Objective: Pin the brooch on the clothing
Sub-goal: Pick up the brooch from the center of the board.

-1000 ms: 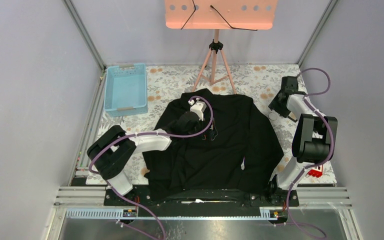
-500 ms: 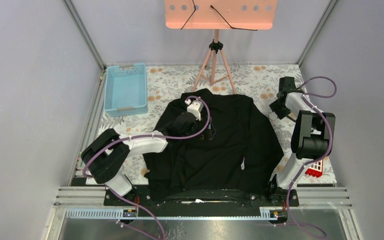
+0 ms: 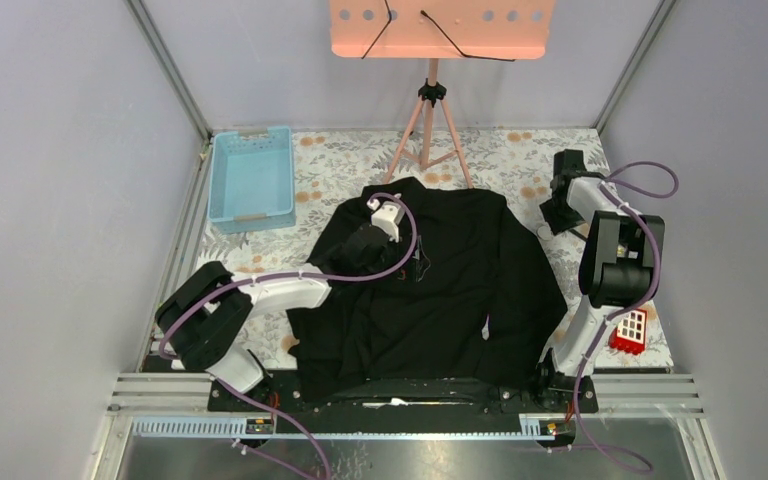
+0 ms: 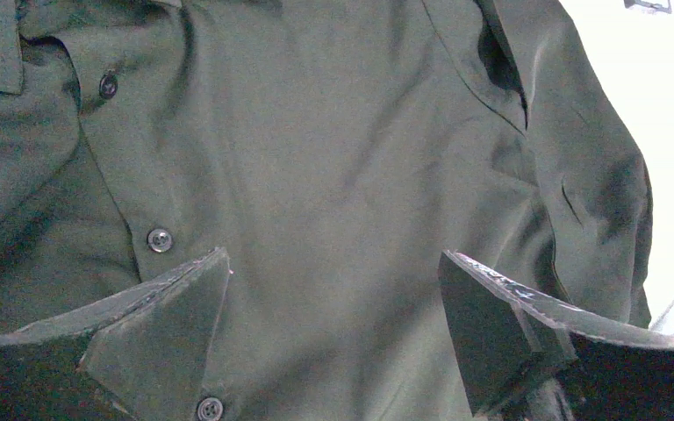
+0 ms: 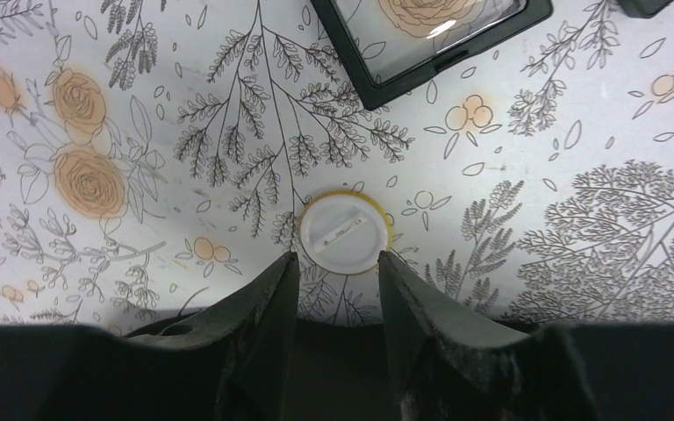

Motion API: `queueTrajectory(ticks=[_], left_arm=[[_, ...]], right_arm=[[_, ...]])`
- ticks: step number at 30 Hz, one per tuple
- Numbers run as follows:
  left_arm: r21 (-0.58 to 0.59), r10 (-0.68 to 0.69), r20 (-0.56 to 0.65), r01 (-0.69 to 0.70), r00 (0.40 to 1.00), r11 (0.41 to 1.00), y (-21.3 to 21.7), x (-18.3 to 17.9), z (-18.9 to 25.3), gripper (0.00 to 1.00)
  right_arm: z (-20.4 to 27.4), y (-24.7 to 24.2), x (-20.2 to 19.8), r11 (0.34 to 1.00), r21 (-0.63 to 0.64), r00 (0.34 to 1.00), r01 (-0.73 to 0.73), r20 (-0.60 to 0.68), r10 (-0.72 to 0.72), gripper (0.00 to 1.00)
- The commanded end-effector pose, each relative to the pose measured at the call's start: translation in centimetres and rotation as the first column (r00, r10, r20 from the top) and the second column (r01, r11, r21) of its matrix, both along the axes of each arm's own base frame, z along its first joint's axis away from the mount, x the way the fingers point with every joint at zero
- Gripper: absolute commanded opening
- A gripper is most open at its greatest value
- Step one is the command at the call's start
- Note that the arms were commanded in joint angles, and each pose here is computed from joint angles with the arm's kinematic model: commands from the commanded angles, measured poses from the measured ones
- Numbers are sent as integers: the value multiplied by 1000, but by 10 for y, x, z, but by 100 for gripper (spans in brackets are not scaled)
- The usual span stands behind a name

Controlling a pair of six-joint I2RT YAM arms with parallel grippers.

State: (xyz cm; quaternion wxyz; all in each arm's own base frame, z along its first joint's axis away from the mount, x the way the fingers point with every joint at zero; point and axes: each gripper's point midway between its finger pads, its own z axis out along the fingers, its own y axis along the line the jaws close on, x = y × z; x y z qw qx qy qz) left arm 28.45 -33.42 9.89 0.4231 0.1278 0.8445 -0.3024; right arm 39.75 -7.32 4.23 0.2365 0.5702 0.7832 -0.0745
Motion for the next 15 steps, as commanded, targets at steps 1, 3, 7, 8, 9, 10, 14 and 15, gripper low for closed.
queueTrajectory(ticks=[1,3,7,8,9,10,14,15], left_arm=[[-66,-9,75,14,997,998,-1,3,30,97],[-65,-10,77,15,997,998,1,1,30,97],[-65,-5,77,10,997,998,5,1,29,97],[-65,-3,76,8,997,998,6,1,29,97],[-65,-2,75,7,997,998,6,1,29,97],[-64,-1,74,6,997,998,8,1,29,97],[-69,11,81,-6,997,998,13,1,34,97],[-72,16,84,-10,996,997,15,2,36,97]], right_arm=[[-2,-5,4,996,-27,996,85,-18,-85,46],[-3,-5,7,995,-26,995,95,-16,-95,46],[-5,-5,12,993,-14,993,118,-13,-119,46],[-5,-4,13,993,-10,993,120,-16,-120,46],[-5,-4,14,992,-5,992,123,-23,-123,46],[-6,-3,13,992,-3,992,123,-33,-123,47],[-6,-3,13,992,-2,990,123,-66,-123,47],[-6,-2,13,993,-2,990,122,-74,-122,47]])
